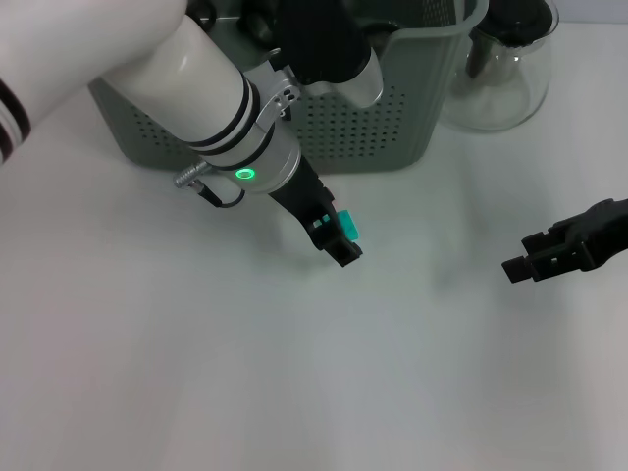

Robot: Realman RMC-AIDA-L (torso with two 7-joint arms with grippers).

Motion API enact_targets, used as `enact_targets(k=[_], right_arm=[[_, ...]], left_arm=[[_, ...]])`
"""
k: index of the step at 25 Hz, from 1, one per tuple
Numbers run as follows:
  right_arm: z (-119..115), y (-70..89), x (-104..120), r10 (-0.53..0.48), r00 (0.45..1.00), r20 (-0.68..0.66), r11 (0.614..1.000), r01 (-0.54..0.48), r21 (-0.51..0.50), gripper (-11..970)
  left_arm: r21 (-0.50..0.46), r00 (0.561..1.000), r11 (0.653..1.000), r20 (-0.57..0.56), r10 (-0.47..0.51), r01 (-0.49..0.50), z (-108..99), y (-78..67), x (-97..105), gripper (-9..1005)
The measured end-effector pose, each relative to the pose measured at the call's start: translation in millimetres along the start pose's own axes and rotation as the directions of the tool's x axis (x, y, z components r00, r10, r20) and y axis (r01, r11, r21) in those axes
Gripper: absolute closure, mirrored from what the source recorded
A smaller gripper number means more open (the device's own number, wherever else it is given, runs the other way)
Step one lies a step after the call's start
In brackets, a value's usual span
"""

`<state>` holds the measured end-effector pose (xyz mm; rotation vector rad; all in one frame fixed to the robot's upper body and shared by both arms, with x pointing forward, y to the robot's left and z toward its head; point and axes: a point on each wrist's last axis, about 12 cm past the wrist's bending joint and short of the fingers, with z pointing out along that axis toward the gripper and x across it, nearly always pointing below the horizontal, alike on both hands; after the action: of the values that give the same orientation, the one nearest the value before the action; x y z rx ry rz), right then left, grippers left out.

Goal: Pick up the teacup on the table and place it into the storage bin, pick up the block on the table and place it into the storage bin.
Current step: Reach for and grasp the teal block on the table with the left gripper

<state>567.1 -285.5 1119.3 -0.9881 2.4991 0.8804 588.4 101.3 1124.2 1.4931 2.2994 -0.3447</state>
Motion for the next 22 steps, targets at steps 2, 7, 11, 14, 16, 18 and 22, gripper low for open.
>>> enact_targets(k=[2, 7, 11, 14, 16, 18, 22], right_arm=[[0.0, 0.0, -0.6, -0.002, 1.000, 0.000, 1.000, 0.002, 0.000, 303], [0.0, 0.3, -2.6, -0.007, 1.000, 0.001, 1.000, 0.007, 0.001, 303], [0.2, 0.7, -4.0, -0.010, 1.000, 0.001, 1.000, 0.010, 0.000, 303], [0.7, 1.1, -5.0, -0.012, 1.000, 0.001, 1.000, 0.012, -0.001, 303], [1.2, 1.1, -5.6, -0.014, 1.000, 0.002, 1.000, 0.014, 0.001, 303], [1.8, 0.9, -5.9, -0.015, 1.000, 0.003, 1.000, 0.015, 0.005, 303], [2.2, 0.8, -6.0, -0.015, 1.000, 0.003, 1.000, 0.015, 0.006, 303]], left_arm=[[-0.011, 1.000, 1.000, -0.011, -0.001, 0.001, 3.2, 2.1, 1.0, 168], [-0.033, 1.000, 0.999, -0.011, -0.012, 0.011, 10.7, 5.9, 2.3, 179], [-0.043, 1.000, 0.999, -0.012, -0.009, 0.008, 14.2, 6.7, 2.1, 195], [-0.047, 1.000, 0.999, -0.015, 0.001, -0.002, 16.0, 5.7, 1.8, 206], [-0.047, 1.000, 0.999, -0.017, 0.005, -0.006, 16.6, 5.0, 1.7, 214], [-0.046, 1.000, 0.999, -0.024, 0.014, -0.016, 17.8, 3.5, 1.8, 221], [-0.045, 0.999, 0.999, -0.028, 0.020, -0.021, 18.6, 2.6, 2.0, 236]])
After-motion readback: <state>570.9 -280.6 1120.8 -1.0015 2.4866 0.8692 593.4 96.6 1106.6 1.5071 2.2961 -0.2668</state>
